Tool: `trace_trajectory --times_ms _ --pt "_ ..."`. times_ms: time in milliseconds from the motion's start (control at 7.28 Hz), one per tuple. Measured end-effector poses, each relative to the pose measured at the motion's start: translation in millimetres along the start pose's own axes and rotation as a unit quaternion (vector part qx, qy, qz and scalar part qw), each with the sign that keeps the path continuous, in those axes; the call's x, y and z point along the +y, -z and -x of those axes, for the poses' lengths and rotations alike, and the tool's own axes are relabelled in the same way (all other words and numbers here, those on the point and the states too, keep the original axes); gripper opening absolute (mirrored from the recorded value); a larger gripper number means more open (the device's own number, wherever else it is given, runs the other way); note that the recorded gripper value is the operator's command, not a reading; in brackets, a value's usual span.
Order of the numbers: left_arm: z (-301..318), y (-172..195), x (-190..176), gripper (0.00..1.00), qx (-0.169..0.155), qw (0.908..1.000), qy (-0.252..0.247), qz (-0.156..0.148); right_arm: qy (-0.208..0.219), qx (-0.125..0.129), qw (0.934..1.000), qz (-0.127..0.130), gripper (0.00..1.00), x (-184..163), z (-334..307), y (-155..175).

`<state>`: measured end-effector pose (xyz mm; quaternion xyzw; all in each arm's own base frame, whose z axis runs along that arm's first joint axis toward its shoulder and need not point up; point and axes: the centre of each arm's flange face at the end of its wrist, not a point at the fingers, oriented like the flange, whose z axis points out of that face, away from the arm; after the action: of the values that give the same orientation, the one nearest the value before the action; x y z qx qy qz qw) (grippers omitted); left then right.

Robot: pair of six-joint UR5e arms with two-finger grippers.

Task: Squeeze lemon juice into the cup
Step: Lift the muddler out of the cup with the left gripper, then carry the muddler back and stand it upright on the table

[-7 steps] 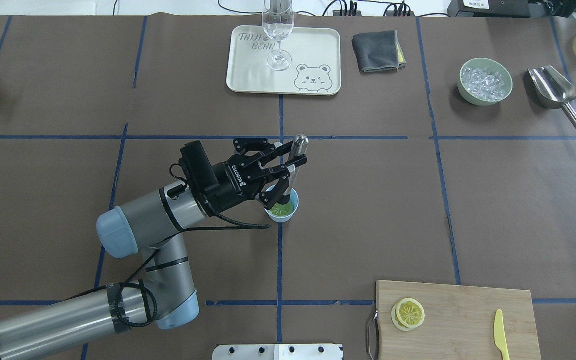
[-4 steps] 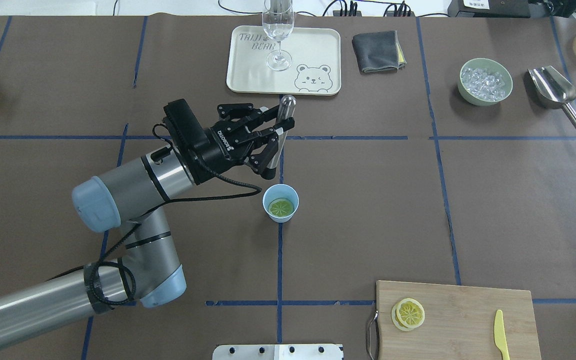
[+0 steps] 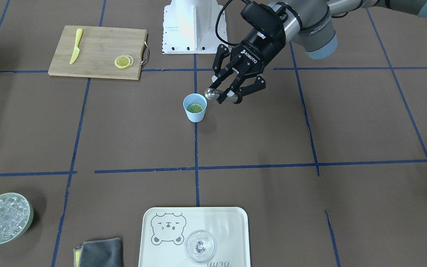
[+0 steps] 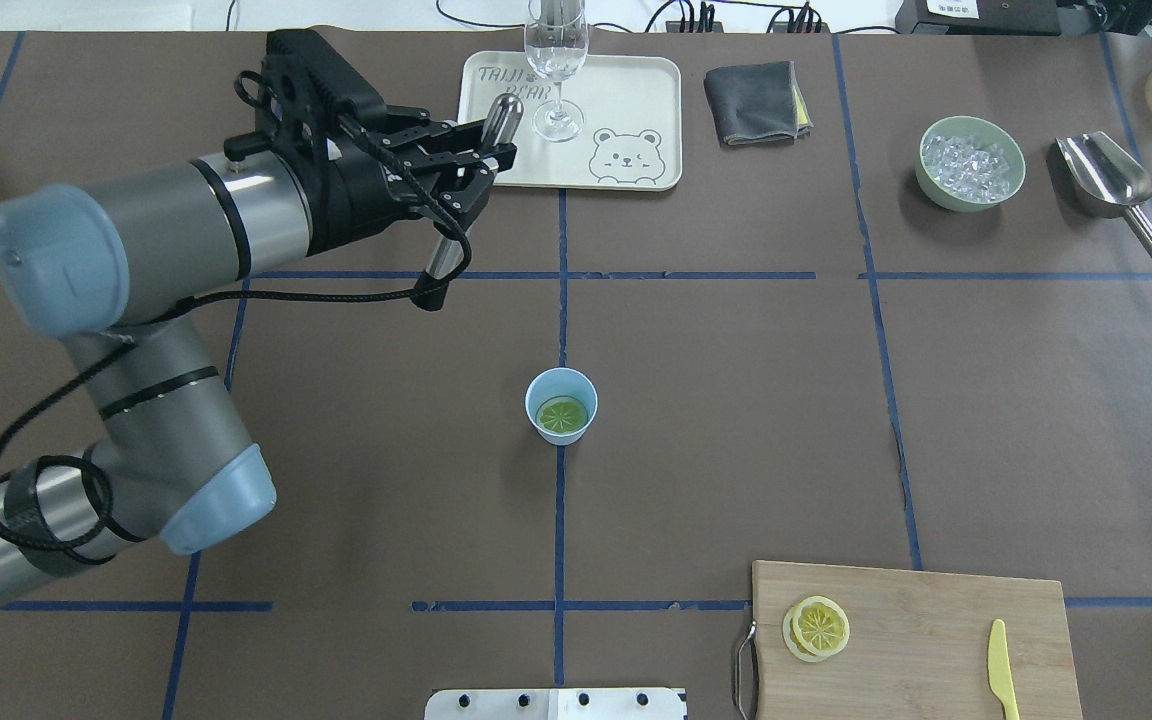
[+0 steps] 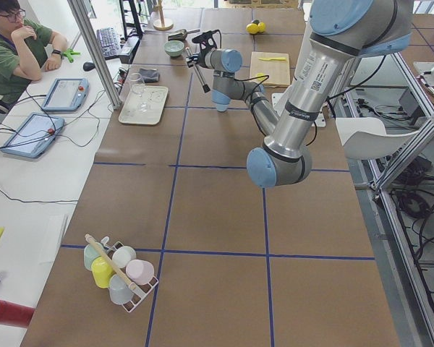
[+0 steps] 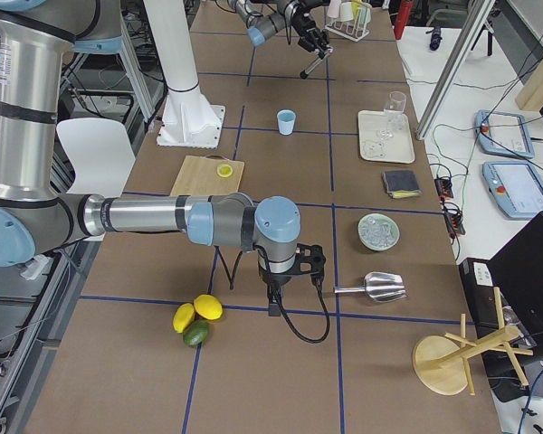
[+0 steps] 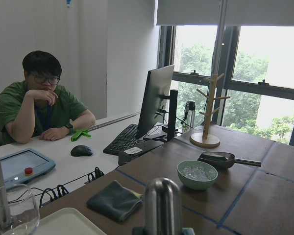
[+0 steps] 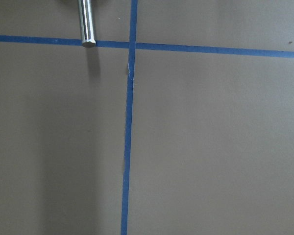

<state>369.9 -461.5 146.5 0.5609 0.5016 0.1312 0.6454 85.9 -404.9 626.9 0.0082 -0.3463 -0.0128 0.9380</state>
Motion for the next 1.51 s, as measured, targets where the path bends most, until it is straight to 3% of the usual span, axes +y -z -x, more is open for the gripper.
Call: trace_trajectory --times_ms 137,412,687,962,1237,1512 --pt "30 6 -6 0.0 -0.021 0.9971 0.006 0.073 0.0 0.0 1.0 0.0 1.0 0 0 0" --pt "96 23 -2 0.0 -0.072 0.9748 0.044 0.206 0.001 0.0 1.0 -0.001 1.0 0 0 1" --pt "140 47 35 0.0 -0.122 0.9476 0.085 0.283 0.002 0.0 1.0 -0.002 1.0 0 1 1" --pt "172 70 91 0.0 -0.163 0.9168 0.157 0.329 0.002 0.0 1.0 -0.001 1.0 0 1 1" --pt "198 92 143 0.0 -0.218 0.8787 0.237 0.352 0.002 0.0 1.0 -0.001 1.0 1 1 1" --pt "225 106 188 0.0 -0.27 0.8549 0.247 0.368 0.002 0.0 1.0 -0.001 1.0 1 1 1"
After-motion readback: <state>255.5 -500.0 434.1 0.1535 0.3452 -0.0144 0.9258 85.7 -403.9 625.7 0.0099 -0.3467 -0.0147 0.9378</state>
